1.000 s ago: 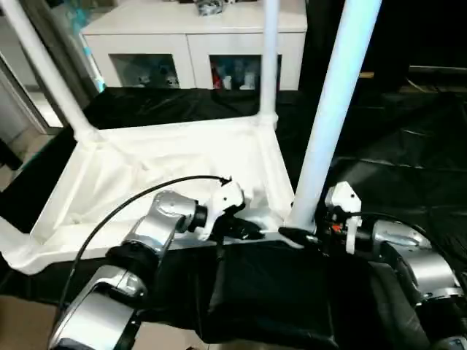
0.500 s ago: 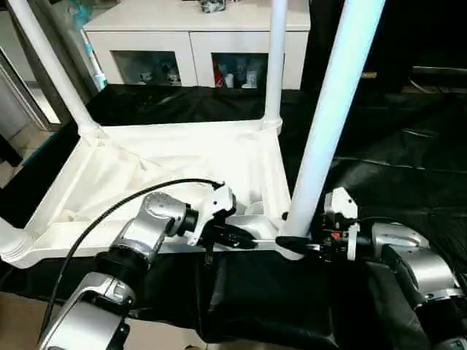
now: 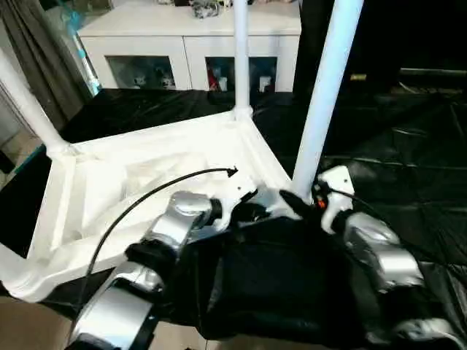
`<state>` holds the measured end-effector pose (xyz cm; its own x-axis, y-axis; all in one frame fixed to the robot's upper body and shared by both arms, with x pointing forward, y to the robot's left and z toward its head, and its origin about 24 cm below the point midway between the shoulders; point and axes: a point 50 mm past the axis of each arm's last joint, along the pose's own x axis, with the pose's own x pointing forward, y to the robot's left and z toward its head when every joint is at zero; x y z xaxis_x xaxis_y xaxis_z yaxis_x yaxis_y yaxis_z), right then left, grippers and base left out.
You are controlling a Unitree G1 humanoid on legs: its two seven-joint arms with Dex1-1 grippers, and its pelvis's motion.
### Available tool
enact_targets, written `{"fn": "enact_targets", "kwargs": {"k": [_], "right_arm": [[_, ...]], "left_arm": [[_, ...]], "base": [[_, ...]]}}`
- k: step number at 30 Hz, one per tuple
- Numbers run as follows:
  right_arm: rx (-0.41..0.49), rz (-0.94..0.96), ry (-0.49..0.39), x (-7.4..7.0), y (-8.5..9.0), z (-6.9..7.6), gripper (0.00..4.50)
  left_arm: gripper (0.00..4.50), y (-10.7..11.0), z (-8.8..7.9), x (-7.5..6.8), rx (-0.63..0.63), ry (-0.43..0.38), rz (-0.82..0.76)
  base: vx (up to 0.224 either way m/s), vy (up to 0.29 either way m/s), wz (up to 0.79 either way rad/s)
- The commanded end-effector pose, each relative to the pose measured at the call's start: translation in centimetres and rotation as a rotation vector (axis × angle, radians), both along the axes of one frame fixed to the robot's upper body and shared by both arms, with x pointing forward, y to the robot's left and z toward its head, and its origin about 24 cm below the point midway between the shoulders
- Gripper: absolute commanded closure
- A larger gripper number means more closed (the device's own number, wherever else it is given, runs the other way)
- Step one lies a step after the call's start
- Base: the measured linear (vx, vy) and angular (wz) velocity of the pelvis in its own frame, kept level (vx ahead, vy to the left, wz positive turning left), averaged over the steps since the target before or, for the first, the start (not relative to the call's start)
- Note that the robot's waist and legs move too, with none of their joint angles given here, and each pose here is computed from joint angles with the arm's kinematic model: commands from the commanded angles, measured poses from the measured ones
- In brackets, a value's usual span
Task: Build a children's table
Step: Rotate leg to tighten
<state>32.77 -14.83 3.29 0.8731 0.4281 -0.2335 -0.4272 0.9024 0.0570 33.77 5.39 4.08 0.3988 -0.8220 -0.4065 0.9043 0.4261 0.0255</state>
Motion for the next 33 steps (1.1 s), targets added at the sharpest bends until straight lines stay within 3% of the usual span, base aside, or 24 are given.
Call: {"fn": "enact_targets", "kwargs": {"k": [1, 2, 3, 5, 9, 12, 16, 19, 23, 26, 33], "right_arm": [[0.000, 0.152, 0.067, -1.1, 2.7, -1.7, 1.86], [0.000, 0.152, 0.067, -1.1, 2.7, -1.7, 1.86], [0.013, 0.177, 0.059, -1.2, 2.8, -1.5, 1.30], [0.046, 0.300, 0.053, -1.9, 2.7, -1.0, 1.16], [0.004, 0.438, 0.039, -2.9, 1.8, -0.6, 0.82], [0.003, 0.491, 0.042, -3.3, 1.2, -0.4, 0.82], [-0.017, 0.694, 0.063, -4.8, -1.0, 0.6, 0.82], [-0.023, 0.720, 0.070, -5.0, -1.7, 0.8, 0.82], [-0.042, 0.736, 0.078, -4.8, -2.9, 1.3, 1.15], [-0.034, 0.738, 0.078, -4.8, -2.9, 1.4, 1.52], [0.005, 0.768, 0.090, -5.4, -1.9, 1.0, 1.84]], "left_arm": [[4.50, -1.2, 0.9, 0.0, -0.065, -0.037, -0.041], [4.50, -1.2, 0.9, 0.0, -0.065, -0.037, -0.041], [4.50, -1.2, 0.9, -0.2, -0.069, -0.034, -0.063], [4.50, -0.6, 0.9, -0.7, -0.088, -0.018, -0.140], [4.50, 0.5, 0.8, -1.3, -0.091, 0.000, -0.226], [4.50, 1.1, 0.7, -1.6, -0.085, 0.012, -0.260], [4.50, 2.8, 1.1, -2.3, -0.107, 0.071, -0.373], [4.50, 3.1, 1.1, -2.6, -0.104, 0.089, -0.403], [4.50, 4.0, 1.0, -2.9, -0.092, 0.131, -0.445], [4.50, 3.9, 1.0, -2.9, -0.090, 0.133, -0.448], [4.50, 3.5, 1.2, -2.8, -0.096, 0.112, -0.437]], "base": [[0.000, 0.000, 0.00], [0.000, 0.000, 0.00], [0.000, 0.000, 0.00], [0.000, 0.000, 0.00], [0.000, 0.000, 0.00], [0.000, 0.000, 0.00], [0.000, 0.000, 0.00], [0.000, 0.000, 0.00], [0.000, 0.000, 0.00], [0.000, 0.000, 0.00], [0.000, 0.000, 0.00]]}}
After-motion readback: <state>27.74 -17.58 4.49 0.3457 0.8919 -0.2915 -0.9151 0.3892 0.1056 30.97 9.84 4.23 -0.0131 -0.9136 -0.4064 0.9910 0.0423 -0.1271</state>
